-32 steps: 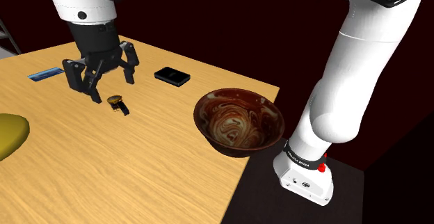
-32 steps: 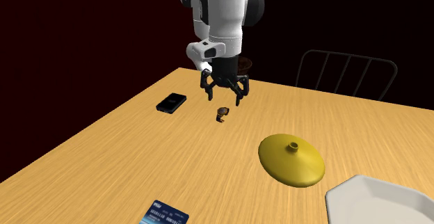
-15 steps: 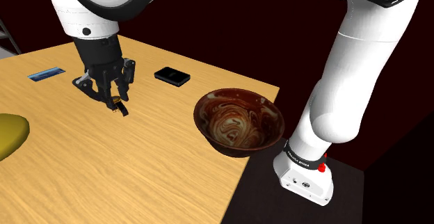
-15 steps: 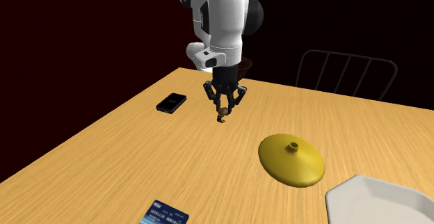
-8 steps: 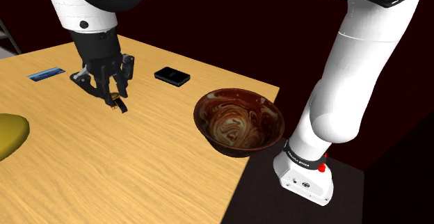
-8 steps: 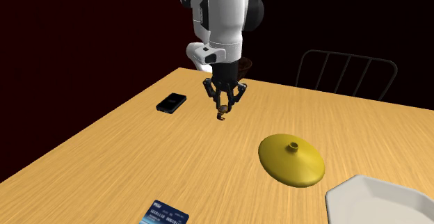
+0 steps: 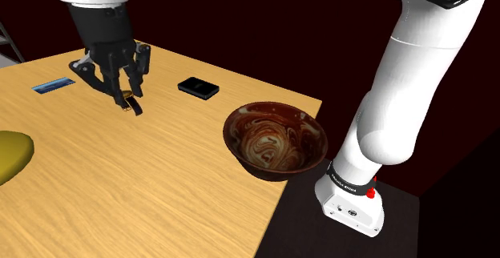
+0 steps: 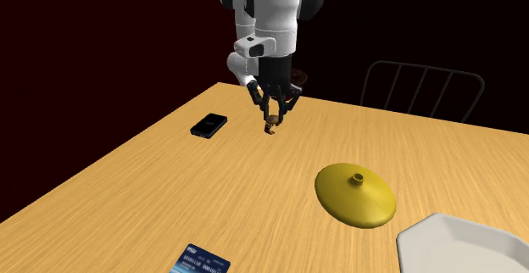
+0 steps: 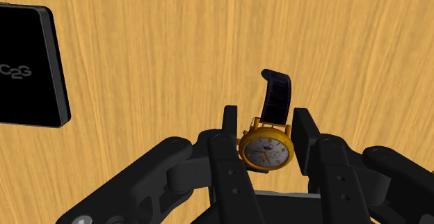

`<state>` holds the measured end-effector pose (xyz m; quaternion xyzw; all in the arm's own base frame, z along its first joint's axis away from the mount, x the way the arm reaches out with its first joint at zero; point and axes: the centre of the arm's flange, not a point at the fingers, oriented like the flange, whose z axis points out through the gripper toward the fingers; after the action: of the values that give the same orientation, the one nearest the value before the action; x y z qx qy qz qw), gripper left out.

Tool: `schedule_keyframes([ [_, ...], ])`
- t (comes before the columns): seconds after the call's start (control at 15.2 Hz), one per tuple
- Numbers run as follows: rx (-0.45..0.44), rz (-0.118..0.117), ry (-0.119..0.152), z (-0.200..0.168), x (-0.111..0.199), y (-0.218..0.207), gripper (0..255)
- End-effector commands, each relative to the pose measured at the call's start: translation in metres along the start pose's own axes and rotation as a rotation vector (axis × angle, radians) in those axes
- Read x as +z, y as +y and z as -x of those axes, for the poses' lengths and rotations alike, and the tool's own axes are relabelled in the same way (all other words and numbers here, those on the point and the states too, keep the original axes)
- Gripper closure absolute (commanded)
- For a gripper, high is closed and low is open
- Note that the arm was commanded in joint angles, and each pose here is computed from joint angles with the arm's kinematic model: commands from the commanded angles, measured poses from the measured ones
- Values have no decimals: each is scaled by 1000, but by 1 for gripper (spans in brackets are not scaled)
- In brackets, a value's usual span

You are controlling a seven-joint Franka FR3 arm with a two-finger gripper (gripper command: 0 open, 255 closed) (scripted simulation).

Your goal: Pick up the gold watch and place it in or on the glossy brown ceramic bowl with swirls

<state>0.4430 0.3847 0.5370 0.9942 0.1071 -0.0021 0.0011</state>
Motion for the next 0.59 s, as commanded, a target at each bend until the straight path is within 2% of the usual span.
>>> schedule_keyframes([
  [0.0, 0, 0, 0, 1, -10, 0, 255],
  [0.53, 0, 0, 0, 1, -53, 0, 255],
])
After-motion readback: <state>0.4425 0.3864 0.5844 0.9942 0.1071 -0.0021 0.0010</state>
